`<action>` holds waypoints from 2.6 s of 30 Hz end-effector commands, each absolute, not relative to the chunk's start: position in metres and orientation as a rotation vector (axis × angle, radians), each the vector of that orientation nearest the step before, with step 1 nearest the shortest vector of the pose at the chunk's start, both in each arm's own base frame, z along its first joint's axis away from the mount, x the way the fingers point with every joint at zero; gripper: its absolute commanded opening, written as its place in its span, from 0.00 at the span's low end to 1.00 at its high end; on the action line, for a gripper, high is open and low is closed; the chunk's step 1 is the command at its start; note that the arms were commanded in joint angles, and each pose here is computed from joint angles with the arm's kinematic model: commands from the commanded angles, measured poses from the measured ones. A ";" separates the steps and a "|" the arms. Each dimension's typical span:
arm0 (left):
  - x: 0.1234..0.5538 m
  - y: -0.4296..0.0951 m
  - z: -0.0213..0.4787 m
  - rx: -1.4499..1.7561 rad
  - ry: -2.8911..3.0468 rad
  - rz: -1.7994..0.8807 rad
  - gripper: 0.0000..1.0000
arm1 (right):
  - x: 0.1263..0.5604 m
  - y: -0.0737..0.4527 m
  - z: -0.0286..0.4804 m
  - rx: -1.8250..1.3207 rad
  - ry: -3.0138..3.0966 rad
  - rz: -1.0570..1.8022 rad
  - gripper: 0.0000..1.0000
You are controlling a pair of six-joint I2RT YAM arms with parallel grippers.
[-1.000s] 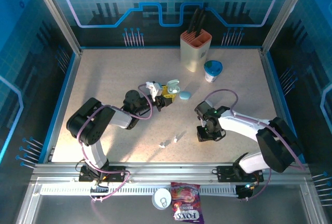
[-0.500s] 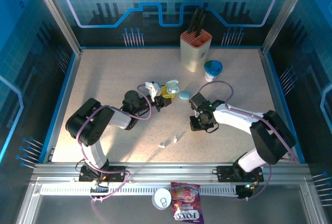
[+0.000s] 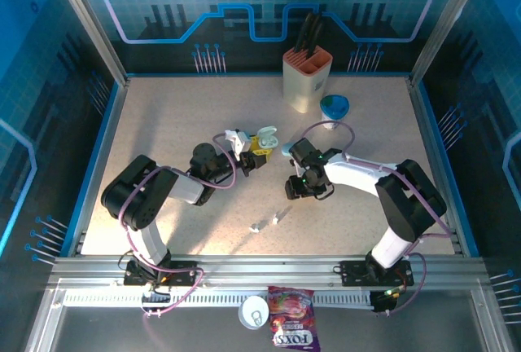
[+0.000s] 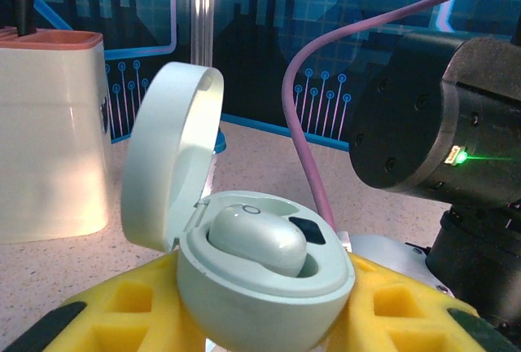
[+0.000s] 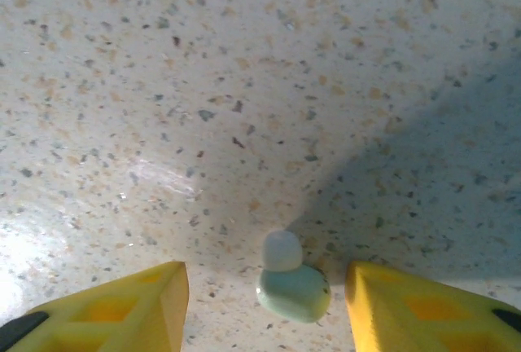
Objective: Insert wireless bluetooth earbuds into charging case
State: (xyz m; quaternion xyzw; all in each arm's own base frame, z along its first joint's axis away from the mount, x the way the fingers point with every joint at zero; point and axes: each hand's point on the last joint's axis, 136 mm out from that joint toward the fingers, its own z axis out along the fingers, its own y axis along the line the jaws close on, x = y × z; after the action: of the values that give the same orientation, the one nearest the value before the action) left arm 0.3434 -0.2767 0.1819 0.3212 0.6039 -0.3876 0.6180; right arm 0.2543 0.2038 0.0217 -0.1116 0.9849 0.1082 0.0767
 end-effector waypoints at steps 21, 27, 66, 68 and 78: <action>0.344 -0.262 0.202 0.703 1.339 -0.860 0.30 | 0.243 0.240 0.059 -0.475 2.841 0.571 0.54; 0.344 -0.260 0.205 0.697 1.336 -0.860 0.30 | 0.268 0.240 0.048 -0.427 2.841 0.683 0.54; 0.341 -0.261 0.212 0.674 1.338 -0.912 0.29 | 0.219 0.217 0.012 -0.378 2.927 0.966 0.40; 0.342 -0.261 0.212 0.674 1.340 -0.912 0.29 | 0.220 0.218 0.011 -0.365 2.924 0.979 0.37; 0.341 -0.261 0.209 0.675 1.346 -0.912 0.30 | 0.224 0.215 0.004 -0.310 2.943 0.941 0.26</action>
State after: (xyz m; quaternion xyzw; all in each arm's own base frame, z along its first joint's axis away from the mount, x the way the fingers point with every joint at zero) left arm 0.3426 -0.2640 0.1960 0.2971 0.6051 -0.3962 0.6233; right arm 0.2437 0.2226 0.0178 -0.1180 0.9410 0.3106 0.0647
